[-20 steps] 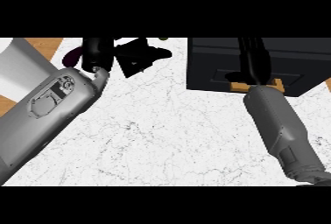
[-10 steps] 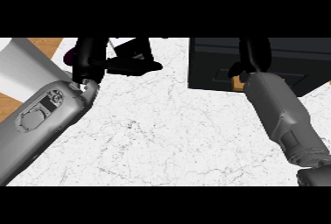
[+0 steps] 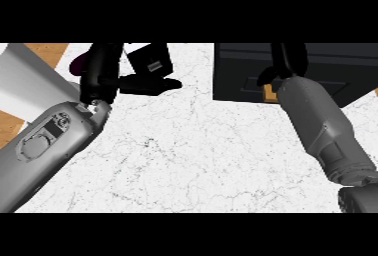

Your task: Pick up the can, place it into the drawer and close the drawer

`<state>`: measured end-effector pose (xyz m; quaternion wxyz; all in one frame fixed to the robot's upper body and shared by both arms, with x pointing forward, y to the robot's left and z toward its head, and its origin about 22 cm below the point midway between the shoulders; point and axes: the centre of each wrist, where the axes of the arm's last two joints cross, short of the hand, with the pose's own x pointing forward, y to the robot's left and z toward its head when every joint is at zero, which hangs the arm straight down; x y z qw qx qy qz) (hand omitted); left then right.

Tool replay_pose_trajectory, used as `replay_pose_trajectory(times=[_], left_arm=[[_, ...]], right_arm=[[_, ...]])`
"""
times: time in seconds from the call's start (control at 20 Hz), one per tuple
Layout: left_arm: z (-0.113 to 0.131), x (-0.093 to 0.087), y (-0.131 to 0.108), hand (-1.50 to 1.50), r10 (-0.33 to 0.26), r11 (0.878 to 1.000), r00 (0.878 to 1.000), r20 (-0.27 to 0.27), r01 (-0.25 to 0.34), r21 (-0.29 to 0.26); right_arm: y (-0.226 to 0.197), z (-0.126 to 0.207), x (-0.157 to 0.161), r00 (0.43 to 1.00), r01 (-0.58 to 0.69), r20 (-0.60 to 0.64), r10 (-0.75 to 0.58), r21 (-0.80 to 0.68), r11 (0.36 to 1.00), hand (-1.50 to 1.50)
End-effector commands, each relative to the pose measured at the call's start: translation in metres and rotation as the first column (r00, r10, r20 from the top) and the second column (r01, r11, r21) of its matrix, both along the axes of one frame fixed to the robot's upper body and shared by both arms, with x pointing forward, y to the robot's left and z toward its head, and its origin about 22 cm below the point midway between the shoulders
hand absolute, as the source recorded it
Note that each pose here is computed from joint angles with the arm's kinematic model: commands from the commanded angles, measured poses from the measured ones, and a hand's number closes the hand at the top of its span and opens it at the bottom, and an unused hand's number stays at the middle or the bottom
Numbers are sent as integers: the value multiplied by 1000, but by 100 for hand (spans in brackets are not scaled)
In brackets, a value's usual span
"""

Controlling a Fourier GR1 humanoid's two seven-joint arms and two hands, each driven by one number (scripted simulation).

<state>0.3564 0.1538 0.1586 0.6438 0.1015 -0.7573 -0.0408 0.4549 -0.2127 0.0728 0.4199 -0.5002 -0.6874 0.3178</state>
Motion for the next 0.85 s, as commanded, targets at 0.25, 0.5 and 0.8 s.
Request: replay_pose_trajectory(times=[0.25, 0.5, 0.8], left_arm=[[-10, -11, 3, -150, 10, 1000, 1000, 2, -10, -12], [-13, -13, 20, -150, 32, 999, 999, -5, -32, 0], [-16, -21, 25, -150, 43, 999, 999, -20, -43, -21]], right_arm=[[36, 42, 14, 989, -127, 115, 88, 391, 912, -150], [43, 34, 12, 985, -173, 117, 129, 595, 785, -150], [43, 30, 11, 982, -190, 127, 140, 661, 726, -150]])
